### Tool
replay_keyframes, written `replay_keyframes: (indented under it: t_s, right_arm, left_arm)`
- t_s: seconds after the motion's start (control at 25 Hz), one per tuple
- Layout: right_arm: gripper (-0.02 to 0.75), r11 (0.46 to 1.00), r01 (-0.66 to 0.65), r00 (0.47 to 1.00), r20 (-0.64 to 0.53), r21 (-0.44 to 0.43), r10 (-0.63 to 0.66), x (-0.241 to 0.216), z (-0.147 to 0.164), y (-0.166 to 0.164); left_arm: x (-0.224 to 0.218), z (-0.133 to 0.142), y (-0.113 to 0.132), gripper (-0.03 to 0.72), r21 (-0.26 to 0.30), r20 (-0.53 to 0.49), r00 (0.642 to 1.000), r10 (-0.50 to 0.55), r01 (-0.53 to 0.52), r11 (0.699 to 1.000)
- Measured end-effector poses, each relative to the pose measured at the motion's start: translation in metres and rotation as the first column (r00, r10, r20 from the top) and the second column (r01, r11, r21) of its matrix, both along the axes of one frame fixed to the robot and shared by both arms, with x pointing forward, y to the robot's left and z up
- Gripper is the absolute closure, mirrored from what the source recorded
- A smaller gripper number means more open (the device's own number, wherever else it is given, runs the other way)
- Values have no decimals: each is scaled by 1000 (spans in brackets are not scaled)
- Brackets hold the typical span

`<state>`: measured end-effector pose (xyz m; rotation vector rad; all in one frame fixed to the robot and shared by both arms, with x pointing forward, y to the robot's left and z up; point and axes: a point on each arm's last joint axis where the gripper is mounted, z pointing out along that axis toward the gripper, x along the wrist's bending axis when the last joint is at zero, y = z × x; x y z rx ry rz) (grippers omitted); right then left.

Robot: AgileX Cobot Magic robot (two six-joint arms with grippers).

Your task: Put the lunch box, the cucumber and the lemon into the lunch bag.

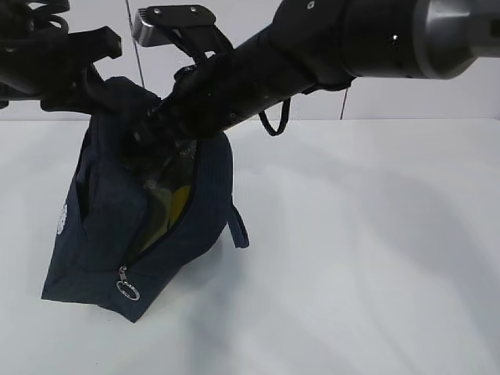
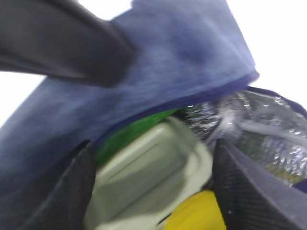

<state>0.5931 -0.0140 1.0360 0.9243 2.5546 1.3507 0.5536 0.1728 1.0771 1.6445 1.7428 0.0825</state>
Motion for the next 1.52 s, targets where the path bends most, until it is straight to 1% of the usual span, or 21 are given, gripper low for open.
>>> replay_keyframes:
  t_s: [0.08,0.16,0.24,0.36,0.44,0.52,0.72,0.92,1.08,1.16,1.36,1.52]
  right_arm:
    - [174,1000,8,999,-31,-10,-8,-2,6,-6]
    - [206,999,26,997,-73,-28,-28,-4,10,-12]
    - [248,997,66,989,-130,-47,-72,-2,10,-22]
    - [283,989,138,962,-228,-57,-148,5,9,-42]
    - [289,982,176,939,-289,-66,-188,11,8,-57]
    - [292,976,209,916,-338,-57,-216,16,8,-70]
    - [296,959,282,881,-392,-14,-265,27,10,-91]
    - [307,951,309,859,-437,27,-267,32,8,-95]
    - [367,952,302,848,-472,57,-241,38,-6,-91]
    - [383,951,303,840,-491,71,-231,40,-12,-88]
    - [391,950,306,812,-538,65,-225,46,-36,-84]
    - [405,946,308,800,-566,102,-200,49,-45,-80]
  left_arm:
    - [0,0,0,692,3,1,1000,-1,1,1000]
    - [0,0,0,692,6,2,1000,-1,1,1000]
    - [0,0,0,692,6,2,1000,-1,1,1000]
    - [0,0,0,692,5,3,1000,-1,1,1000]
    - [0,0,0,692,5,3,1000,-1,1,1000]
    - [0,0,0,692,7,3,1000,-3,3,1000]
    - [0,0,0,692,8,5,1000,-5,5,1000]
    - [0,0,0,692,9,5,1000,-6,6,1000]
    - [0,0,0,692,11,7,1000,-9,9,1000]
    - [0,0,0,692,12,8,1000,-10,10,1000]
    - [0,0,0,692,13,9,1000,-12,12,1000]
    - [0,0,0,692,15,10,1000,-15,15,1000]
